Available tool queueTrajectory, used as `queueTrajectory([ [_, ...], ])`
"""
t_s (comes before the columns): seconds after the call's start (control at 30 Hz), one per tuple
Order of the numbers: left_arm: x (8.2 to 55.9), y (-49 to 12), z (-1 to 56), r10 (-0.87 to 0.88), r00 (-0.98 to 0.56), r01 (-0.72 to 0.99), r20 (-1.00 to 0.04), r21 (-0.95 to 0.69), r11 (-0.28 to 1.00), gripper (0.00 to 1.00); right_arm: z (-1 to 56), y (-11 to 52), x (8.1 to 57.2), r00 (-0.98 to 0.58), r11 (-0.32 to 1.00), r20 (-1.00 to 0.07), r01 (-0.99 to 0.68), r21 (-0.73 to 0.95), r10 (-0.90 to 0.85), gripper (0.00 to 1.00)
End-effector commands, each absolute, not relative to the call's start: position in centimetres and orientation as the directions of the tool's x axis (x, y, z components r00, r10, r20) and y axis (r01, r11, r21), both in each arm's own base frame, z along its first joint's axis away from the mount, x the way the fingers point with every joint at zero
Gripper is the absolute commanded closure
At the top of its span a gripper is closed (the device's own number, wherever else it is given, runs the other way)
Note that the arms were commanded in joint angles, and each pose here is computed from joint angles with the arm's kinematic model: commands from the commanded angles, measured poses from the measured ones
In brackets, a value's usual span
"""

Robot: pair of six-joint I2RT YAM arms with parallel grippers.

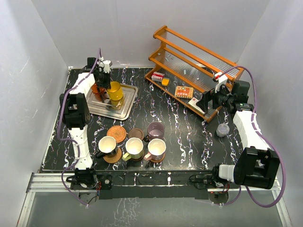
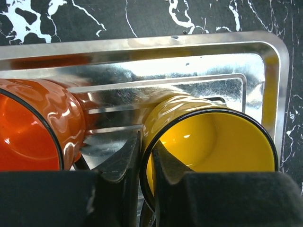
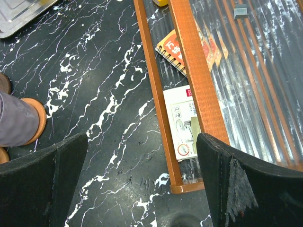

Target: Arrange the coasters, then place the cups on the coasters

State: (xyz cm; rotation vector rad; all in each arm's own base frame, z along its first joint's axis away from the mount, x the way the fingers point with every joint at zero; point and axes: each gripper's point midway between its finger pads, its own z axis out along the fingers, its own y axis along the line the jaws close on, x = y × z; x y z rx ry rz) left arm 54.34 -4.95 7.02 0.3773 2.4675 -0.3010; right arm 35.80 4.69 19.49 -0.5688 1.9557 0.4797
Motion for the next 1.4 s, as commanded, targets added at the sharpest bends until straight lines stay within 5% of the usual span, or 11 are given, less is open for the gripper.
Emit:
queueTrajectory([
  [0.0, 54.0, -6.2, 12.1, 0.224, -0.713, 0.397, -0.664, -0.118, 0.910, 1.00, 21.2, 4.5, 36.7, -0.334, 0.810, -0.923, -0.585, 0.043, -0.191, 0.02],
  [0.57, 46.7, -10.6, 21.7, 0.135, -0.620, 0.377, -0.773, -0.143, 0.915, 1.00, 21.3, 4.4, 36.8, -0.332, 0.812, -0.923, -0.582, 0.040, -0.192, 0.02],
  [1.37, 32.0, -19.3, 17.3, 0.227, -0.699, 0.448, -0.678, -0.169, 0.878, 1.00, 19.8, 4.0, 34.9, -0.395, 0.829, -0.895, -0.557, 0.053, -0.208, 0.02],
])
